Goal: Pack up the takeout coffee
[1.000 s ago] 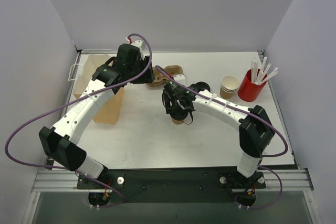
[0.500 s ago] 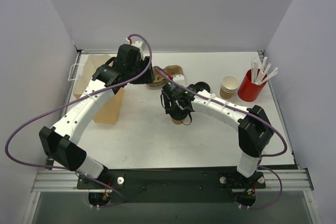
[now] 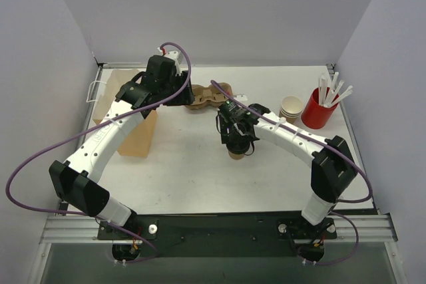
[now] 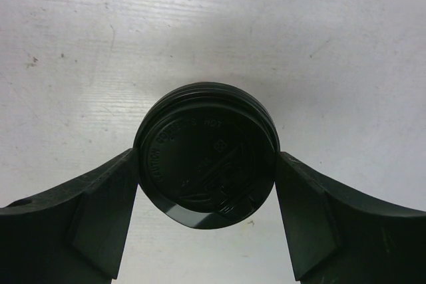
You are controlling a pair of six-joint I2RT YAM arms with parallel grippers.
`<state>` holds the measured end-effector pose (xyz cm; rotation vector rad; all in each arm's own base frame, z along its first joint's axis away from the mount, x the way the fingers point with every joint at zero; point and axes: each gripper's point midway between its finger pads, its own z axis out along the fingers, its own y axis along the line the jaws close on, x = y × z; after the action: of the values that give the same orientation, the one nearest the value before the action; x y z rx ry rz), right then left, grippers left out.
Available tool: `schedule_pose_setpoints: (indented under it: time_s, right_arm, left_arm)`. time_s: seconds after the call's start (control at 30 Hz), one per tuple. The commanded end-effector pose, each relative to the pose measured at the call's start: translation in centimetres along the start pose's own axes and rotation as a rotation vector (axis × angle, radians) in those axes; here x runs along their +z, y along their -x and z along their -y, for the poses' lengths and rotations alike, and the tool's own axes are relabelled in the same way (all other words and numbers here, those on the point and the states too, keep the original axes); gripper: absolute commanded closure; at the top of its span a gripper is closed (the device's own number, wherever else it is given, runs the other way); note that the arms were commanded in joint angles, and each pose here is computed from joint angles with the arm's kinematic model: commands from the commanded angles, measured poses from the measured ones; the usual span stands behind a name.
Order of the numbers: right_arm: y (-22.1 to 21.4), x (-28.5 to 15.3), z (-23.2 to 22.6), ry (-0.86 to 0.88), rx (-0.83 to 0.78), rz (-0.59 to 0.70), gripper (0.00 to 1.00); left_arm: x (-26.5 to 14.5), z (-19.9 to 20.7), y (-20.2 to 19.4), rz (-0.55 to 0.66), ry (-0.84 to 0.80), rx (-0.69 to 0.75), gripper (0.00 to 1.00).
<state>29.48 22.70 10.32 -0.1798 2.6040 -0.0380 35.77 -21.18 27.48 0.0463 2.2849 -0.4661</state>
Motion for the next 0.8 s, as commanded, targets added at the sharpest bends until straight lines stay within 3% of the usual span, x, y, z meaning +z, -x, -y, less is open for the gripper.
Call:
schedule_pose_setpoints:
  time_s: [0.0,0.77]
  right_arm:
    - [-1.4,-1.8,3.2,-0.042,0.037,-0.023,0.41]
    - [-8.8,-2.8,23.5,-0.289,0.532,-0.054,0.4]
  left_arm:
    - [-2.2,1.2,2.3,0.079,-0.061,0.003,0.39]
    - [-2.3,2.5,2.0,0.054,-0.134,0.024,0.39]
